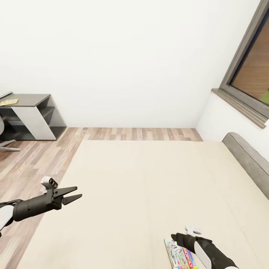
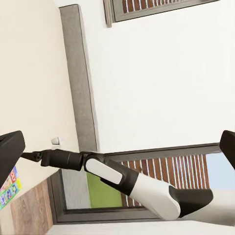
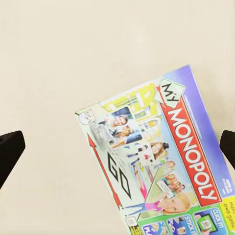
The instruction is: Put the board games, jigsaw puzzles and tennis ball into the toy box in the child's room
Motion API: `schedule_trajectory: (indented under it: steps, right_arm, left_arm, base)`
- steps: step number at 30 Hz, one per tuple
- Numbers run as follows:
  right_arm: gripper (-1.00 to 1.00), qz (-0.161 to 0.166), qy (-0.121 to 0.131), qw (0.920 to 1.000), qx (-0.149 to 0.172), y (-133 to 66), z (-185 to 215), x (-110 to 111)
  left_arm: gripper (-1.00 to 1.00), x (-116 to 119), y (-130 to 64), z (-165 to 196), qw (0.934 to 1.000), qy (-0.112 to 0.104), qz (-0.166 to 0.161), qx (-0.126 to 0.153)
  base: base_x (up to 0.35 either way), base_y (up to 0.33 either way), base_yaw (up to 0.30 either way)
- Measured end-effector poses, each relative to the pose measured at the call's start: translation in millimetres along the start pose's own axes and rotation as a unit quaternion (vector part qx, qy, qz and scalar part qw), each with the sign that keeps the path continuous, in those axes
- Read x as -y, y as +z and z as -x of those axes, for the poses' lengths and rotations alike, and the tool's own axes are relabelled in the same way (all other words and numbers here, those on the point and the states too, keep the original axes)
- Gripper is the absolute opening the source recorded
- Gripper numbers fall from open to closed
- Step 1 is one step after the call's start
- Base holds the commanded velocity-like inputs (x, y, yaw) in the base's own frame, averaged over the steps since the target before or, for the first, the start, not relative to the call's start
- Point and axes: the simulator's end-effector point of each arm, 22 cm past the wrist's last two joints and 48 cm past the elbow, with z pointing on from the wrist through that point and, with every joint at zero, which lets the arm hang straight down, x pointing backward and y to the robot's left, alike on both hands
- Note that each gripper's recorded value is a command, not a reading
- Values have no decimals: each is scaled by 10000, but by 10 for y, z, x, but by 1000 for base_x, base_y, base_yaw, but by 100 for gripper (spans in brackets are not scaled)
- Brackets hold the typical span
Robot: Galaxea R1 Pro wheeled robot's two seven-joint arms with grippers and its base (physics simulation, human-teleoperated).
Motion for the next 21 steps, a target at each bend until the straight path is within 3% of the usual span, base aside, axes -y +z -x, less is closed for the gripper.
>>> schedule_trajectory:
  steps: [14, 21]
  right_arm:
    - [100, -156, 45, 9996, -247, 59, -236, 194]
    - [100, -449, -164, 9986, -223, 6, -102, 602]
  left_arm:
    - [100, -144, 22, -19, 9999, -112, 93, -10]
    - [100, -216, 25, -25, 9998, -157, 149, -12]
  base:
    - [0, 0, 0]
    - [0, 0, 0]
